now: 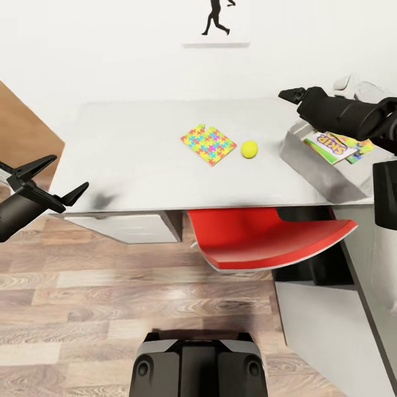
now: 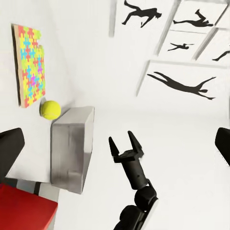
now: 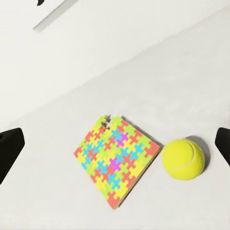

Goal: Put all the toys in the child's room - the three board games (two on the bed and one on the table), the two jigsaw puzzles on the table, and the tennis ball on the table - inside the toy box on the table in the child's room.

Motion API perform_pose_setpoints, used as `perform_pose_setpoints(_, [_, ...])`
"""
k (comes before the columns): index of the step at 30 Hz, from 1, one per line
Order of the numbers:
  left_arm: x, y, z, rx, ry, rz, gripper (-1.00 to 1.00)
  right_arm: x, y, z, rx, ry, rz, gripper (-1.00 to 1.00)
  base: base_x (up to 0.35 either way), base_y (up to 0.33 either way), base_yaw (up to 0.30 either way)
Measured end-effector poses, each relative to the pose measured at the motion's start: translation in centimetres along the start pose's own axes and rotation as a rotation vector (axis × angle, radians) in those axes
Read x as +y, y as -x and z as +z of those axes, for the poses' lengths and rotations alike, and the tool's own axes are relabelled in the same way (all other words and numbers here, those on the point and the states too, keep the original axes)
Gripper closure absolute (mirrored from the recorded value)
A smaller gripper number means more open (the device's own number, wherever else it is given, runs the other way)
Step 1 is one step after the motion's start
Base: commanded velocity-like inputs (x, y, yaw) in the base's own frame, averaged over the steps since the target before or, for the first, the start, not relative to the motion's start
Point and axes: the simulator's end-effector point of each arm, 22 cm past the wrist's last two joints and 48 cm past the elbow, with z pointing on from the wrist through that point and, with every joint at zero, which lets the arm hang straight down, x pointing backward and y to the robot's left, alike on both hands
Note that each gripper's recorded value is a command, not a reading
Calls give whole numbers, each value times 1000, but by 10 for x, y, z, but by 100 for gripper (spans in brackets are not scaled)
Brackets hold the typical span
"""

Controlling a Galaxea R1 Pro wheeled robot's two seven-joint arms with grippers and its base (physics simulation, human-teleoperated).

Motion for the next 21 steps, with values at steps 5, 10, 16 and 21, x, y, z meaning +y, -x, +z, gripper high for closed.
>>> perform_pose_setpoints(5, [0,0,0,0,0,0,-100,0,0,0,0,-1,0,-100,0,0,281])
perform_pose_setpoints(10, [0,0,0,0,0,0,-100,-1,0,0,0,-2,-1,-100,0,0,144])
perform_pose_setpoints(16, [0,0,0,0,0,0,-100,-1,0,0,0,-1,-1,-100,0,36,55])
perform_pose_setpoints(21, [0,0,0,0,-1,0,-100,-3,0,0,1,-6,0,-100,0,183,19])
